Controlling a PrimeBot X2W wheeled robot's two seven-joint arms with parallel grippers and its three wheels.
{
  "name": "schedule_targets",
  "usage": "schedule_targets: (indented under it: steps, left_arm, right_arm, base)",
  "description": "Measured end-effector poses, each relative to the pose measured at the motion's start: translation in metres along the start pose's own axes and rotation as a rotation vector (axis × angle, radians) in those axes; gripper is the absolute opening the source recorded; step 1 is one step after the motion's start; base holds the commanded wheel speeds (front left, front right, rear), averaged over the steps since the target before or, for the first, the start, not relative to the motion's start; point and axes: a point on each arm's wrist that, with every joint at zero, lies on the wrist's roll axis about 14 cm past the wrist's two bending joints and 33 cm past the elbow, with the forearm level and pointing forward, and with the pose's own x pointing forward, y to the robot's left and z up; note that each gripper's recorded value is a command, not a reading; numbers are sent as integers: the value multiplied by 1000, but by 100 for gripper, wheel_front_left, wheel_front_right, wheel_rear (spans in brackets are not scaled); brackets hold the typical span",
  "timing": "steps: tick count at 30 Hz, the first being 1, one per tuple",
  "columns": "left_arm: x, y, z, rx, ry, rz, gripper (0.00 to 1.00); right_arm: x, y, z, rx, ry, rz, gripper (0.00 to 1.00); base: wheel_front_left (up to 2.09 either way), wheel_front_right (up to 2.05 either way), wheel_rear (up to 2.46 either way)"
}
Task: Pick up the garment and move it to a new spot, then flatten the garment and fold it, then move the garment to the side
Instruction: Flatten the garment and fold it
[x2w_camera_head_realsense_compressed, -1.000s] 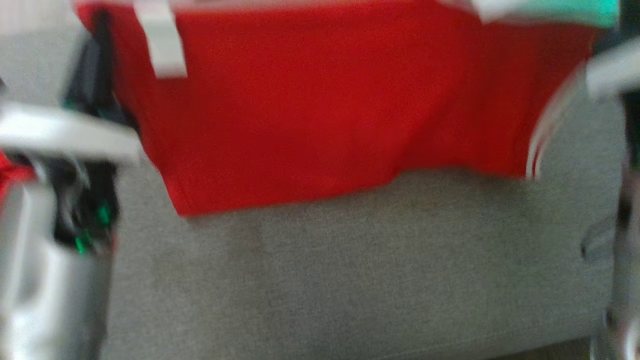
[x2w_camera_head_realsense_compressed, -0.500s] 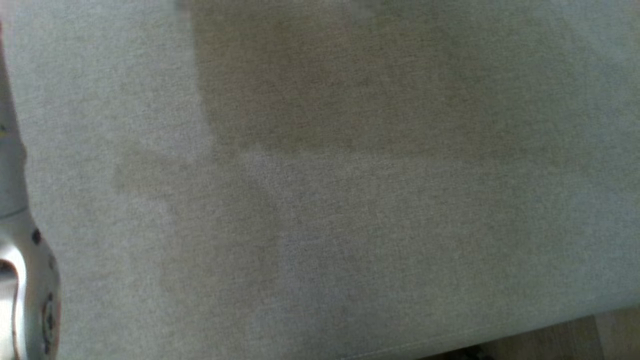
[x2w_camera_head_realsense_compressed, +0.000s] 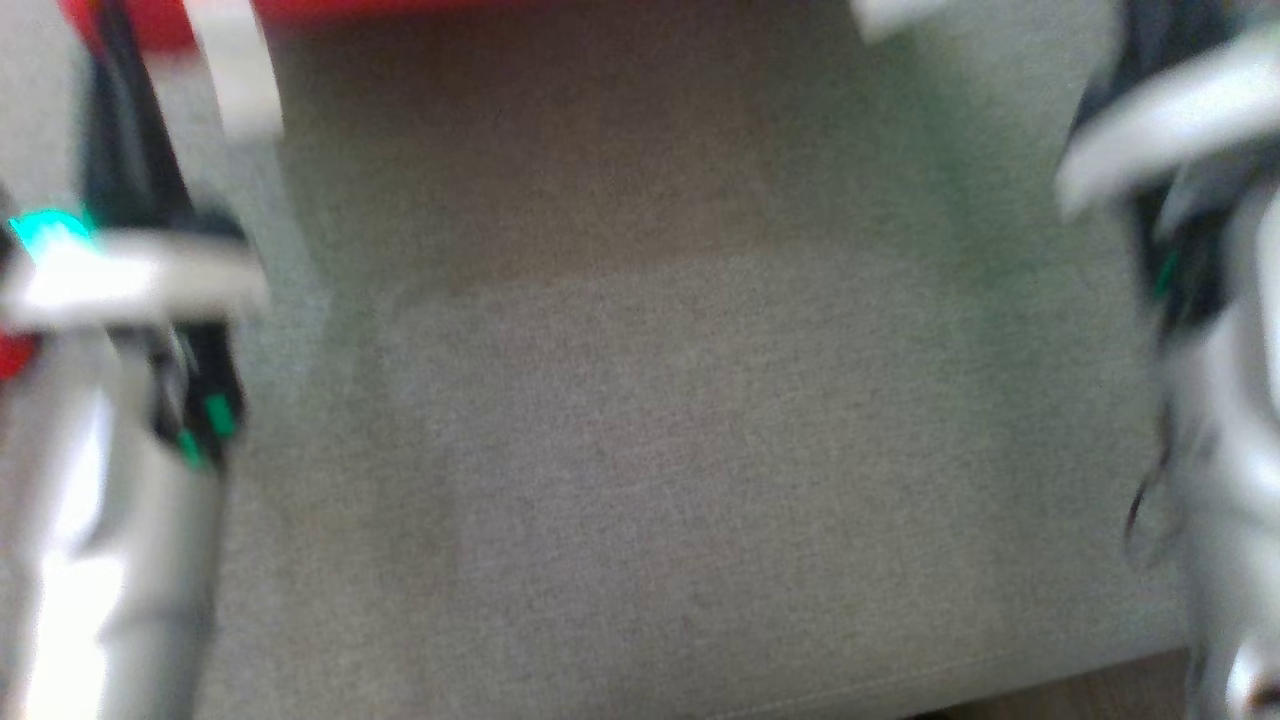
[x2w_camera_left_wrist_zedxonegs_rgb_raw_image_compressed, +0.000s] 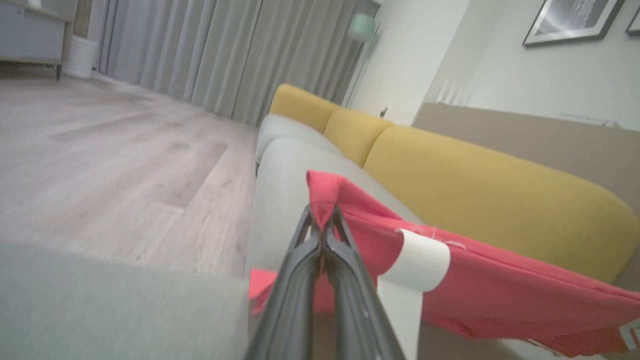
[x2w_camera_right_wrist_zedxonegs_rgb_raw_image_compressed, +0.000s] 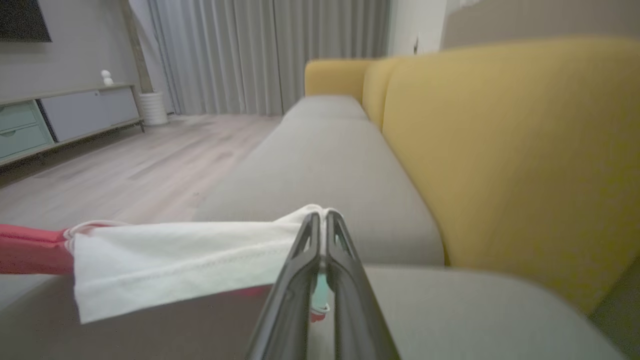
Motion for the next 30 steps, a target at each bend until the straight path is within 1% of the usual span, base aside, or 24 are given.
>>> schedule_targets:
  steps: [3,6,10,16,21,24,26,30]
  left_arm:
    - [-47,7,-31,-20,96,54,0]
    - [-92,4,-53,-34,172,104,0]
    - [-146,-1,-69,9,251,139,0]
    - [-194,-7,-70,49,309,183,0]
    - [-240,-16,-91,47,459,201,0]
    - [-259,-18,-93,50,517,208,0]
    - [-263,-19,-89,53,523,205,0]
    - [-257,-23,-82,61,506,182,0]
  right_arm:
    - [-49,10,-49,105,141,-26,0]
    - [-97,17,-77,197,238,-72,0]
    - [-151,25,-98,274,338,-118,0]
    - [-210,33,-114,272,490,-140,0]
    - [-248,34,-127,282,637,-158,0]
    - [-266,32,-132,293,709,-171,0]
    - [-269,32,-128,290,714,-170,0]
    - [-251,33,-111,275,646,-148,0]
  base:
    - [0,0,0]
    - [0,0,0]
    - [0,0,0]
    - [0,0,0]
    - [0,0,0]
    - [0,0,0]
    - [0,0,0]
    - [0,0,0]
